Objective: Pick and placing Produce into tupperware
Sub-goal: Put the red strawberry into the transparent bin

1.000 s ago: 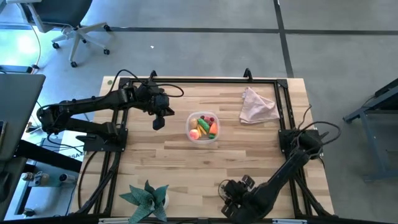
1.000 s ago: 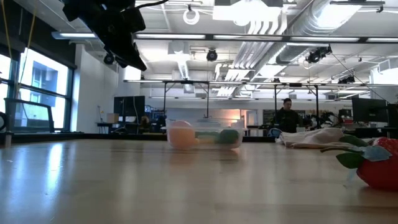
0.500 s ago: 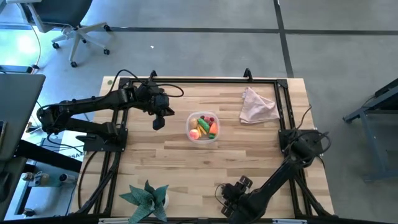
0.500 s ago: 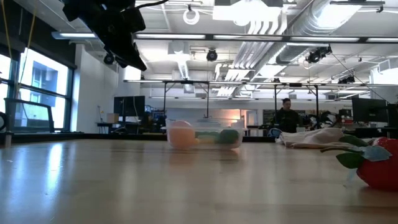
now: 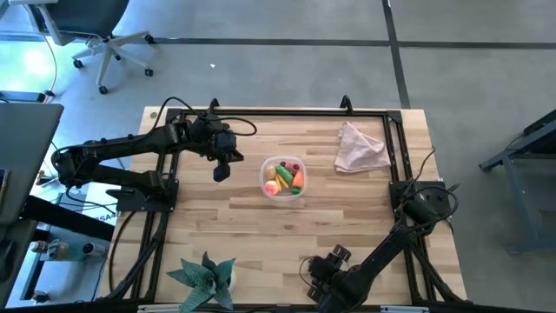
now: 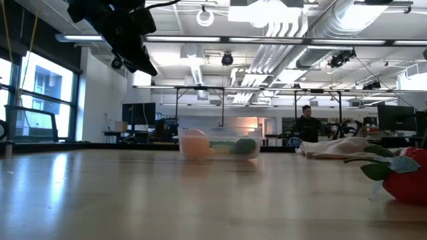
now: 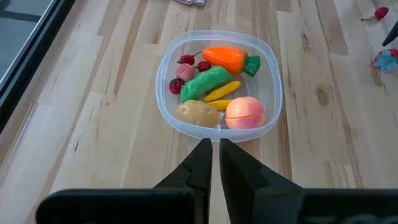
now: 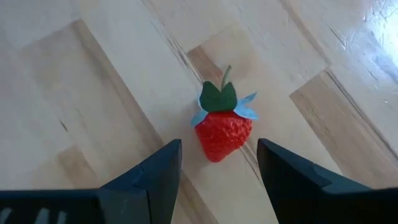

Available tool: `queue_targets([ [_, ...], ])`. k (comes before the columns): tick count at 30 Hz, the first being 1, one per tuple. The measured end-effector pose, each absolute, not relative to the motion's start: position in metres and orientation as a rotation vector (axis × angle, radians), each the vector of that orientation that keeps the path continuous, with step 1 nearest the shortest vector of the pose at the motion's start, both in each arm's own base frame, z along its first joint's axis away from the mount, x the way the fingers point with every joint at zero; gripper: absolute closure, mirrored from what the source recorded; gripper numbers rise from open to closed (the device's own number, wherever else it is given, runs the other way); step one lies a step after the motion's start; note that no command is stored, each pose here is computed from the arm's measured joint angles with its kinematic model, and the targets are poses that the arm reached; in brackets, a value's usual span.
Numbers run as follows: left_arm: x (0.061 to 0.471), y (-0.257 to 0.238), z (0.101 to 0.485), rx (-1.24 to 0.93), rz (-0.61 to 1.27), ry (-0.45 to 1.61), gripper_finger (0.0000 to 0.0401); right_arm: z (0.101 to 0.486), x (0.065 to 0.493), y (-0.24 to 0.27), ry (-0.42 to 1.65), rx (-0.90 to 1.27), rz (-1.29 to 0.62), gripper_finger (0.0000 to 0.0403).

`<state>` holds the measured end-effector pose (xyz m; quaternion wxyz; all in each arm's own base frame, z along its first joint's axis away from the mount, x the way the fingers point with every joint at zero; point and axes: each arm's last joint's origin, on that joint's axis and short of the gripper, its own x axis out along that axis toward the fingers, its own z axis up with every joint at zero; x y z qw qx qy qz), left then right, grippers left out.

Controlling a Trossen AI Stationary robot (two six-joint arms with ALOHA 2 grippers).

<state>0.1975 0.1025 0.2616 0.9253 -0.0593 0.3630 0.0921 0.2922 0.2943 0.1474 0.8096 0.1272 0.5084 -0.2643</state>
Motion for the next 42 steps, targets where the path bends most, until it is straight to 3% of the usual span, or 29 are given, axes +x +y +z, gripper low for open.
queue_targets([
  [30, 0.198, 0.102, 0.262, -0.121, 0.189, 0.744, 0.0380, 0.131, 0.299, 0.282, 1.055, 0.260, -0.573, 0.0202],
  [42, 0.197, 0.103, 0.262, -0.122, 0.189, 0.745, 0.0380, 0.131, 0.302, 0.282, 1.044, 0.301, -0.574, 0.0246],
])
